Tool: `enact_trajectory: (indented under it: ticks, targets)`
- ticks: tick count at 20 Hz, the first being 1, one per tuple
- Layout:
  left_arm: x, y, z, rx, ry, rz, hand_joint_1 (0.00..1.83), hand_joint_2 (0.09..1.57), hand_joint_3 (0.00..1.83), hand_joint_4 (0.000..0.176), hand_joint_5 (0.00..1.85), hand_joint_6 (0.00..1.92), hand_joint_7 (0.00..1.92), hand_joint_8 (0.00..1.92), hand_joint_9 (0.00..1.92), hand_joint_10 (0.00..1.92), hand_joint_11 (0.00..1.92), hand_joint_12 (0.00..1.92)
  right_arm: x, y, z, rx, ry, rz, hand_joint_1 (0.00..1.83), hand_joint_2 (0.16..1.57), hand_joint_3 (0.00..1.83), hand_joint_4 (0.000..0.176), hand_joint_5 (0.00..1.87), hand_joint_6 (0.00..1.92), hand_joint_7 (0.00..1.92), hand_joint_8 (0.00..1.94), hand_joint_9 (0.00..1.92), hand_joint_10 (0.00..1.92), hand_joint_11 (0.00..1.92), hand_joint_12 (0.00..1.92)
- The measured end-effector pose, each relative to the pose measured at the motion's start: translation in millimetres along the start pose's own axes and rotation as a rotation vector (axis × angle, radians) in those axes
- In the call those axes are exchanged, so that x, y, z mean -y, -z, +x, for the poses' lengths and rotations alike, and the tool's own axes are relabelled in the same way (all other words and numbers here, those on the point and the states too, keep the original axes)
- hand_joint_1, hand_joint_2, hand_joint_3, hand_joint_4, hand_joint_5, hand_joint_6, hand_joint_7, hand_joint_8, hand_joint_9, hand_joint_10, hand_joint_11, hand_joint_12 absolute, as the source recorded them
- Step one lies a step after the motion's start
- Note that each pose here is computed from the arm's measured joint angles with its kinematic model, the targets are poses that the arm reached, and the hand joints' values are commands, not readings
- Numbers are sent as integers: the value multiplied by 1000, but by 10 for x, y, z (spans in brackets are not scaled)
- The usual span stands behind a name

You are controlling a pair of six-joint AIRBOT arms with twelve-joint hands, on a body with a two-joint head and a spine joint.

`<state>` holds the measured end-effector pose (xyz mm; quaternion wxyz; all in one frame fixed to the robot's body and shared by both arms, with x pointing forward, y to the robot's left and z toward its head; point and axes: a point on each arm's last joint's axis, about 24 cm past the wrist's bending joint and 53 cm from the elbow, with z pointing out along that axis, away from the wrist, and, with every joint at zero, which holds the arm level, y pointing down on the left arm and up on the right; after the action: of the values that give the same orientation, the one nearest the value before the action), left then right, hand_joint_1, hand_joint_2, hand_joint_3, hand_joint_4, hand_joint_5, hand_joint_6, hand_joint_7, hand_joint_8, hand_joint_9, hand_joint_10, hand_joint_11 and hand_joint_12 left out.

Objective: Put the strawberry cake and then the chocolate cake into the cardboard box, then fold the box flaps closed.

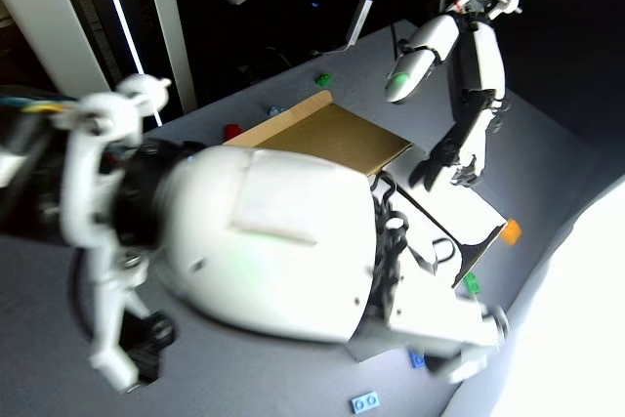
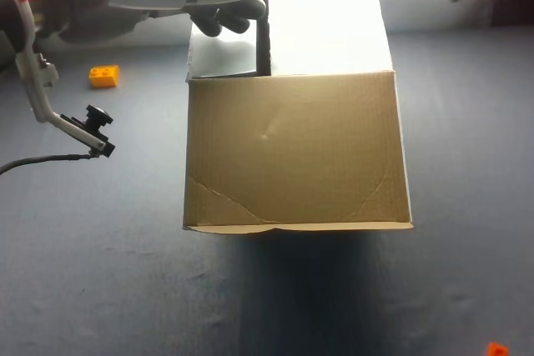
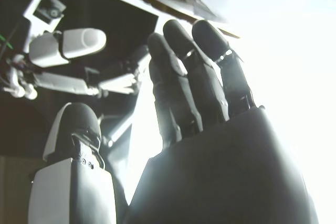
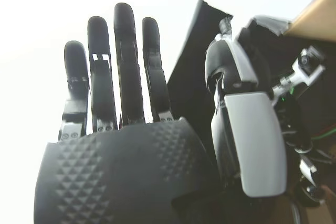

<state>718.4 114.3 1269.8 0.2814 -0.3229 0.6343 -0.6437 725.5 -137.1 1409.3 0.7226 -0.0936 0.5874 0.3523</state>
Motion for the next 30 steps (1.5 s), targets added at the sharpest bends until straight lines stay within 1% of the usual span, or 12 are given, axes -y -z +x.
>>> enact_trajectory:
  ticks: [3, 5, 8, 12, 14, 17, 20, 23, 25, 26, 28, 30]
  targets:
    - [23, 30, -63, 10, -2, 5, 497, 1157, 0, 0, 547, 2, 738, 1, 528, 628, 145, 1507, 251, 145, -43, -1, -23, 56, 323, 1244, 0, 0, 521, 442, 781, 79, 380, 960, 6, 1554]
    - [55, 70, -210, 38, -7, 12, 480, 1161, 2, 0, 535, 0, 729, 0, 524, 627, 146, 1505, 437, 269, -39, -8, -23, 96, 319, 1248, 1, 0, 508, 449, 773, 83, 369, 973, 0, 1559]
    - [68, 139, -411, 85, -11, 6, 479, 1156, 0, 0, 533, 2, 724, 2, 523, 627, 145, 1500, 696, 491, 77, -47, -25, 157, 285, 1254, 2, 0, 502, 453, 769, 85, 366, 974, 3, 1552]
    - [57, 267, -592, 134, -15, -8, 479, 1157, 0, 0, 534, 2, 728, 4, 516, 628, 136, 1503, 782, 726, 235, -93, -41, 184, 289, 1250, 0, 0, 515, 451, 777, 90, 373, 970, 8, 1557]
    - [14, 386, -793, 194, -13, -34, 482, 1153, 0, 0, 539, 3, 729, 3, 520, 630, 149, 1489, 782, 844, 330, -119, -53, 189, 283, 1254, 2, 0, 512, 442, 771, 93, 363, 984, 0, 1572]
    - [-80, 528, -974, 261, 29, -73, 484, 1154, 0, 0, 541, 5, 731, 5, 523, 632, 150, 1484, 781, 975, 430, -145, -79, 200, 307, 1245, 0, 0, 535, 413, 781, 98, 385, 958, 1, 1569]
    - [-186, 628, -1031, 308, 68, -114, 463, 1159, 1, 0, 535, 2, 727, 3, 522, 635, 150, 1488, 784, 1137, 524, -174, -103, 219, 297, 1249, 0, 0, 545, 372, 774, 93, 389, 933, 1, 1553]
    - [-306, 779, -1081, 360, 133, -154, 463, 1159, 1, 0, 533, 1, 723, 1, 517, 636, 144, 1492, 771, 1276, 627, -203, -138, 242, 319, 1244, 0, 0, 567, 357, 785, 95, 405, 938, 12, 1550]
    - [-383, 837, -1111, 390, 159, -180, 462, 1161, 2, 0, 534, 1, 725, 2, 516, 636, 141, 1494, 740, 1313, 639, -202, -164, 246, 322, 1244, 0, 0, 567, 352, 783, 93, 401, 937, 5, 1550]
    - [-414, 887, -1124, 408, 185, -188, 452, 1162, 2, 0, 535, 1, 726, 2, 520, 636, 149, 1492, 709, 1344, 660, -204, -184, 247, 304, 1246, 0, 0, 572, 349, 786, 94, 405, 944, 13, 1557]
    - [-462, 926, -1091, 418, 221, -201, 464, 1154, 0, 0, 542, 3, 729, 3, 536, 628, 168, 1465, 681, 1399, 707, -212, -215, 257, 290, 1248, 1, 0, 574, 347, 786, 95, 403, 957, 2, 1578]
    - [-563, 977, -1009, 416, 264, -225, 441, 1159, 2, 0, 545, 3, 738, 6, 542, 625, 171, 1460, 702, 1460, 708, -200, -297, 289, 297, 1245, 0, 0, 582, 341, 794, 98, 412, 953, 29, 1552]
